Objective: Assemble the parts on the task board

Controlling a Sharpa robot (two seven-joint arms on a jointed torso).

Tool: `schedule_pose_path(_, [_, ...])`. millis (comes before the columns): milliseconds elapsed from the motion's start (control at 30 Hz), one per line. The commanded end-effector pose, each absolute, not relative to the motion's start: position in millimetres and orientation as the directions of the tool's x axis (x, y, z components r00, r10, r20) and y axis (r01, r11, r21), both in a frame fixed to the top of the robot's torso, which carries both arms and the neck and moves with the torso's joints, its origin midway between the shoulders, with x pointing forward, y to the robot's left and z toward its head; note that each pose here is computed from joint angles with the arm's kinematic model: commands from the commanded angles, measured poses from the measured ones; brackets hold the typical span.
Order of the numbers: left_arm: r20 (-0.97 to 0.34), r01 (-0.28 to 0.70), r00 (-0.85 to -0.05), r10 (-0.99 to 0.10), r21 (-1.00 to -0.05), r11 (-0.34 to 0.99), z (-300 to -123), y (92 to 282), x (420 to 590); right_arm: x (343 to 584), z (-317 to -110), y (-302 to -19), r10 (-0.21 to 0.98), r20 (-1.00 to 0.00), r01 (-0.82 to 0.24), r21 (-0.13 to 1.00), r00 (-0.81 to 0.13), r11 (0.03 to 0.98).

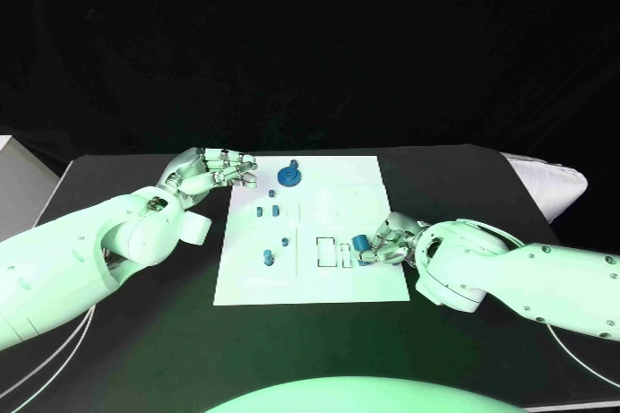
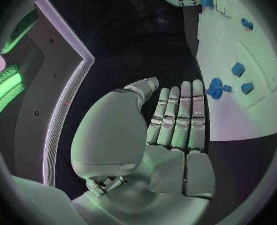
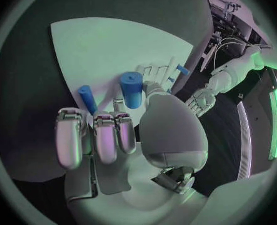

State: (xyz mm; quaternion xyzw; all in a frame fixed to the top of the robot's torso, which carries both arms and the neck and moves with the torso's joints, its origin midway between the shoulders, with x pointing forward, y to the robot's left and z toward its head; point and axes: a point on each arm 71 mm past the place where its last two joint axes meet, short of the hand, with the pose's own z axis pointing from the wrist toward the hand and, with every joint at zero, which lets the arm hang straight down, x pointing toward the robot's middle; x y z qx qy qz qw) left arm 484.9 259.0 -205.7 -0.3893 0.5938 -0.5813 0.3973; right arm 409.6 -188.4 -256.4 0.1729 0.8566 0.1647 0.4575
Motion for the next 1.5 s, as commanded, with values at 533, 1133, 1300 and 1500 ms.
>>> schedule_pose_path(533, [-0.008,-0.001,-0.396,-0.918,-1.0,0.009,-205.2,256.7,484.2,408,-239,-154,0.501,-0.671,0.106,0.538,-0.547,0.836])
schedule_pose_path(1133, [-0.008,-0.001,-0.397,-0.918,-1.0,0.009,-204.8,256.5,483.7,413,-249,-131,0.452,-0.659,0.08,0.513,-0.601,0.855])
schedule_pose_path(1300, [-0.008,-0.002,-0.398,-0.917,-1.0,0.01,-204.8,256.6,483.6,415,-251,-132,0.444,-0.658,0.086,0.501,-0.609,0.861])
schedule_pose_path(1500, [-0.008,-0.002,-0.398,-0.917,-1.0,0.01,-204.7,256.9,483.5,416,-253,-132,0.425,-0.654,0.086,0.484,-0.626,0.871])
